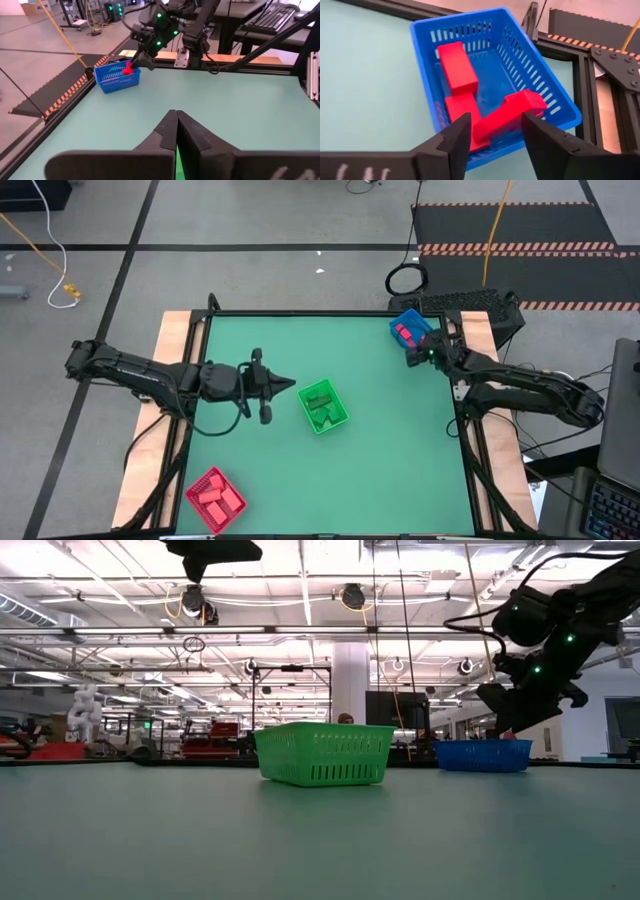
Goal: Sort & place blocks by color
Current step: Return to Home Position
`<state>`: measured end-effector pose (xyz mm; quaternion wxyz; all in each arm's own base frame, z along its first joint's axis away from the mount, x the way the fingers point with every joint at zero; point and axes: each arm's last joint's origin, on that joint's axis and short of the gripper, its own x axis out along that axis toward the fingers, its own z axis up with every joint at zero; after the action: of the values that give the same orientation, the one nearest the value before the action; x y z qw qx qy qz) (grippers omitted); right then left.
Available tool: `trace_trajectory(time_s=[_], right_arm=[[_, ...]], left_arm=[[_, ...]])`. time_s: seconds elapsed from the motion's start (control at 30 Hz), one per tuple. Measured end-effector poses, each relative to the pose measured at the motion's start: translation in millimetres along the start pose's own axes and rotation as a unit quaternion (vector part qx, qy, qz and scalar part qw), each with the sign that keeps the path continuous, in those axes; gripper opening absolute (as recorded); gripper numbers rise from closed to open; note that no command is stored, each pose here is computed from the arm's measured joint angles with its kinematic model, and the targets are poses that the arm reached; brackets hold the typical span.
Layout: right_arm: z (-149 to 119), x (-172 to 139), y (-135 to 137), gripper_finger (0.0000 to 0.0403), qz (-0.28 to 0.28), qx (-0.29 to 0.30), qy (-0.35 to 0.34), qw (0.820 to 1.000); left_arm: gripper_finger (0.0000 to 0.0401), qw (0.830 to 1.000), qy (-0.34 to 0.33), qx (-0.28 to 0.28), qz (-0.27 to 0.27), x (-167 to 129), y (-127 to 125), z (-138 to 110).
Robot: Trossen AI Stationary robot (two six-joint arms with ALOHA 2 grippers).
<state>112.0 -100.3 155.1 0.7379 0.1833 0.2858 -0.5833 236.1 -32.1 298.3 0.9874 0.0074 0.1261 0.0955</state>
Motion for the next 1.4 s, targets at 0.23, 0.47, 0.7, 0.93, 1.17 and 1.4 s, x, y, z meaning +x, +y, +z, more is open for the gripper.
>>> trace_trajectory(time_s=[0.23,0.47,0.7,0.93,1.17,1.4], right_arm=[[4.8,6.6,-3.2,0.0164,0.004,0.022,-0.001,1.000],[11.7,15.8,0.9,0.0164,0.055,0.032,-0.007,0.998],[16.1,16.2,3.3,0.0164,0.072,0.005,-0.027,0.997],[26.0,10.6,16.7,0.0164,0.251,-0.051,-0.057,0.965],[20.1,-8.1,42.9,0.0164,0.438,-0.095,-0.075,0.891],[8.2,-28.9,57.7,0.0148,0.502,-0.150,-0.089,0.847]], left_arm=[[0.0003,1.000,-0.007,-0.002,-0.001,-0.1,-0.3,1.4],[0.0006,1.000,-0.006,-0.002,-0.001,0.0,-0.3,1.2],[0.0010,1.000,-0.001,0.002,0.000,0.0,-0.2,0.1],[0.0004,0.998,-0.003,0.015,-0.054,-0.6,-4.7,0.8],[0.0003,0.997,0.017,0.031,-0.062,-15.1,-2.7,-0.1],[0.0003,0.999,0.001,0.025,-0.044,-33.1,8.3,-12.3]])
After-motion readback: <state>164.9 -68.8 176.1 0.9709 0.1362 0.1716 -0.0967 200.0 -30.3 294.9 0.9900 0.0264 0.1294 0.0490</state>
